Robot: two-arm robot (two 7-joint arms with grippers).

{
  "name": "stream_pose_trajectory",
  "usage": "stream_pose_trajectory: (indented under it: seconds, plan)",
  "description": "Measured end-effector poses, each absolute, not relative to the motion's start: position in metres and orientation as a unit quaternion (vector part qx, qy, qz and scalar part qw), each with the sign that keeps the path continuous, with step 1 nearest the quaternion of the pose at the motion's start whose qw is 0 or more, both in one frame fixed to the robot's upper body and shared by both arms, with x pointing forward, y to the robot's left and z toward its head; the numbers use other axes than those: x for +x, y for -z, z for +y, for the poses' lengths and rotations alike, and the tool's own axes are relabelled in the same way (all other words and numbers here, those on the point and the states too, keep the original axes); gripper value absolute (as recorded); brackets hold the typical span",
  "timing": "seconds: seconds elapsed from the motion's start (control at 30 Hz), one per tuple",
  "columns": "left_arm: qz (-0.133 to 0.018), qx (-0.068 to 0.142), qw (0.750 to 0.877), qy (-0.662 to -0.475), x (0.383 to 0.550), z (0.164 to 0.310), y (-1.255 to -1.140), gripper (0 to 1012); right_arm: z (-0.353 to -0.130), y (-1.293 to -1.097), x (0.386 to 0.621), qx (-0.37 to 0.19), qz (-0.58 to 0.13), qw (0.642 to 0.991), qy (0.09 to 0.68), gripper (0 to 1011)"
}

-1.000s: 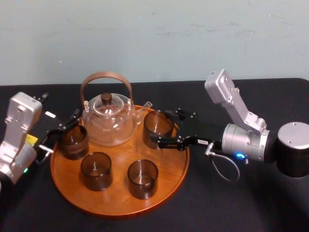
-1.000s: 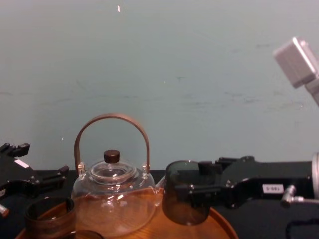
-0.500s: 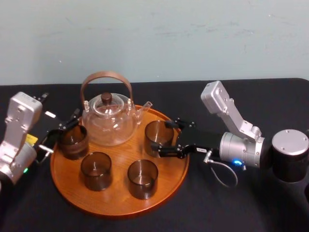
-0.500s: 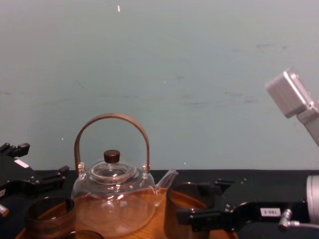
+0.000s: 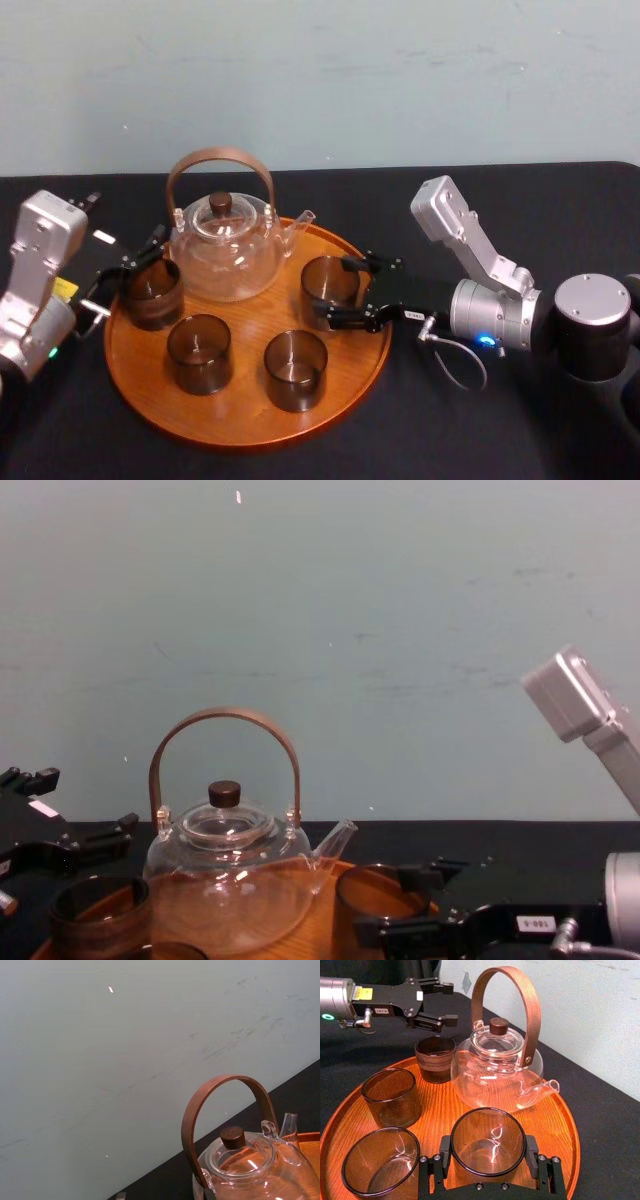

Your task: Pick up the glass from the table and place it on the tray.

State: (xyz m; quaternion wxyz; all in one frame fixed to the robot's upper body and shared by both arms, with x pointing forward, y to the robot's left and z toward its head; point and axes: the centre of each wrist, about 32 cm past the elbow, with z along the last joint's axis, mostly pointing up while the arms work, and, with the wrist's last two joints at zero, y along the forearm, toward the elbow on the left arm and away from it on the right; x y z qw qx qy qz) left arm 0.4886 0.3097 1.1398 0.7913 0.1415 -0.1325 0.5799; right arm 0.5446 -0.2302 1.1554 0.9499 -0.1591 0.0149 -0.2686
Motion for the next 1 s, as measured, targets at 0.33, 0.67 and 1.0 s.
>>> stream_pose_trajectory:
  seconds: [0.33, 0.67, 1.0]
  plan:
    - [-0.132, 0.141, 0.791, -0.58, 0.4886, 0.3097, -1.1398, 1001, -0.2291, -1.1521, 0.5453, -0.164, 0.016, 0.947, 0.275, 898]
    - [-0.132, 0.141, 0.791, -0.58, 0.4886, 0.3097, -1.1398, 1001, -0.229, -1.1503, 0.5449, -0.172, 0.016, 0.944, 0.281, 898]
    - [-0.132, 0.141, 0.791, -0.58, 0.4886, 0.3097, -1.1398, 1001, -0.2293, -1.1504, 0.5449, -0.172, 0.016, 0.944, 0.28, 898]
